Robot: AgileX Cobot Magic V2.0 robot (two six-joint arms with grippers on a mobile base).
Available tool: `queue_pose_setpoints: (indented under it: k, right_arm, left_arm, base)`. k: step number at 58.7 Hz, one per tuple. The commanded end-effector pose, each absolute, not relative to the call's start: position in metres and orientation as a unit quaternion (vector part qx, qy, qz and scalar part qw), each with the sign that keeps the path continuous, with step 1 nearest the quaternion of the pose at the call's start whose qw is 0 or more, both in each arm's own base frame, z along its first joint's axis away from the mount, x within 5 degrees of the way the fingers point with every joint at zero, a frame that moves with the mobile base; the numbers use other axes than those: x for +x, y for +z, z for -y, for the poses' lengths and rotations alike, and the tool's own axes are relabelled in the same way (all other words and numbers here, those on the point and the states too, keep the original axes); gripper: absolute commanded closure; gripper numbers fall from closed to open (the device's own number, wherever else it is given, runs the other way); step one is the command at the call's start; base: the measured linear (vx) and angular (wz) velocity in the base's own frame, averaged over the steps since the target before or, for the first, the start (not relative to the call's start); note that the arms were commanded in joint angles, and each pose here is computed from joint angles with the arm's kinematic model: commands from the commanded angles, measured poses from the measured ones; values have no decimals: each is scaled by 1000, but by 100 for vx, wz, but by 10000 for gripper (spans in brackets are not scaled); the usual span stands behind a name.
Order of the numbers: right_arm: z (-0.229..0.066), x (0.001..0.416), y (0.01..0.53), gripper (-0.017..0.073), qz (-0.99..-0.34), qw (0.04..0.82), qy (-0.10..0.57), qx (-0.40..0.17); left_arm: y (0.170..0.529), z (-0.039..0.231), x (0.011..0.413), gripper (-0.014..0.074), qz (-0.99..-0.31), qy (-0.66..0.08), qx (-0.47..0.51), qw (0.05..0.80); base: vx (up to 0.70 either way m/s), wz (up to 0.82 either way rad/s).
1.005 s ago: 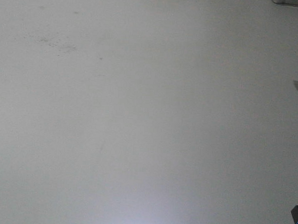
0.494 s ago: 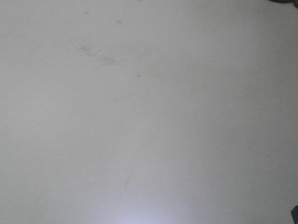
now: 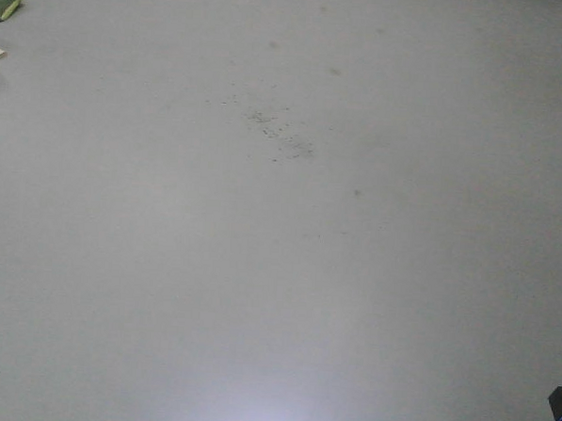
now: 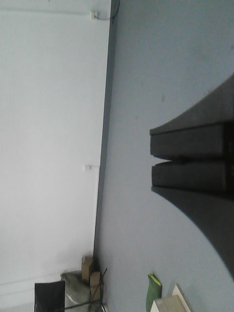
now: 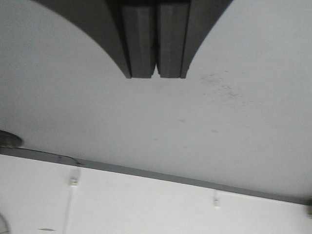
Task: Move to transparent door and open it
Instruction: 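Turn the base toward the wooden platform with the glass door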
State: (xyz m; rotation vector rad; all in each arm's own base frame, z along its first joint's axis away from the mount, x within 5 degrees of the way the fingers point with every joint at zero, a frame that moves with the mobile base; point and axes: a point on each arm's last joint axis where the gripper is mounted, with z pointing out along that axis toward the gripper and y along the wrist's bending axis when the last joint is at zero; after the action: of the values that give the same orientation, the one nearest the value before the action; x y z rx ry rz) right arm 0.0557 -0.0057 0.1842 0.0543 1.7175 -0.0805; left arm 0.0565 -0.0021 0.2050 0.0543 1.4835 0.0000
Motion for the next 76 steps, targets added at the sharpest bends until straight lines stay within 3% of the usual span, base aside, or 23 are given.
queue_pose_setpoints:
  k: [1,76]
  right_arm:
    - [5,56,191,566,-727,686,-36,18]
    - [5,56,191,566,-727,685,-36,18]
  left_arm:
    - [207,3,56,600,-649,-5,24,761]
    - [207,3,56,600,-649,-5,24,761]
  base:
    - [48,57]
    - [50,59]
